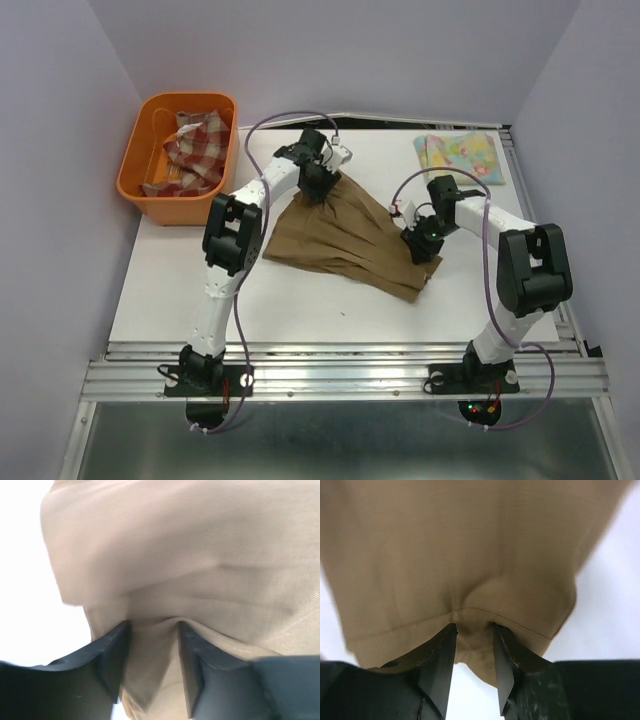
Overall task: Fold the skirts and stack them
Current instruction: Fold the skirt
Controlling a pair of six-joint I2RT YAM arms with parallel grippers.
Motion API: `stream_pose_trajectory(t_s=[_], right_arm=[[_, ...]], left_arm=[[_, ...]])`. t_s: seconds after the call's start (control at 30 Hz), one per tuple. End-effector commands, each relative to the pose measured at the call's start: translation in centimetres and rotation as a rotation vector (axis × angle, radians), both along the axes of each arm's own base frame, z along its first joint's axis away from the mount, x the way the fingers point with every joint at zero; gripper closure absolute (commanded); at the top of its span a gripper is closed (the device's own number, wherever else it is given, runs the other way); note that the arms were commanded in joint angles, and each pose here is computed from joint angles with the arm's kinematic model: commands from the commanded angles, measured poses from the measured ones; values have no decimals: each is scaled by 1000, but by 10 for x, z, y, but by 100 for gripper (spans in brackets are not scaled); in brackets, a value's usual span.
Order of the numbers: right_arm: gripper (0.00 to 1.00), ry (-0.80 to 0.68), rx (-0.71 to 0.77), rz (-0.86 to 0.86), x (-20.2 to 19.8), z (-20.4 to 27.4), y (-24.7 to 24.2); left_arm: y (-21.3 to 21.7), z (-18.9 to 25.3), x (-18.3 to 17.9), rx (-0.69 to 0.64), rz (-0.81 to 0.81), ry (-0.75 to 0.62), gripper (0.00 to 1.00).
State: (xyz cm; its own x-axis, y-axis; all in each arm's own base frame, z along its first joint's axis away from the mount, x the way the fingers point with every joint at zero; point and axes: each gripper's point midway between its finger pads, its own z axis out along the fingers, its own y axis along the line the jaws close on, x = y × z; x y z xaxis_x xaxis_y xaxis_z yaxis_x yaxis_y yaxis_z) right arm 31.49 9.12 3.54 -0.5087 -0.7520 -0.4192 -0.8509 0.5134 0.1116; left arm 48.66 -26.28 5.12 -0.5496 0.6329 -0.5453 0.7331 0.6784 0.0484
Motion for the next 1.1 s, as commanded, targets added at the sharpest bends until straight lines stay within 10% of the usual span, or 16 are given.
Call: stream_pose_trajectory(t_s=[0.0,0.3,0.63,1.07], right_arm=[[58,184,216,-3,-55,34,70],[47,173,466,-126,-21,123,113],[45,204,304,-388,-29,86,66],[41,-36,281,-359,-27,70,42]], left_arm=[[-8,78,28,-66,8,-140,38],[19,196,-71,-297,-57,-243,34],[-12,141,-232,-80,-666,-326,30],[-49,53,-292,5,-827,-199,41]])
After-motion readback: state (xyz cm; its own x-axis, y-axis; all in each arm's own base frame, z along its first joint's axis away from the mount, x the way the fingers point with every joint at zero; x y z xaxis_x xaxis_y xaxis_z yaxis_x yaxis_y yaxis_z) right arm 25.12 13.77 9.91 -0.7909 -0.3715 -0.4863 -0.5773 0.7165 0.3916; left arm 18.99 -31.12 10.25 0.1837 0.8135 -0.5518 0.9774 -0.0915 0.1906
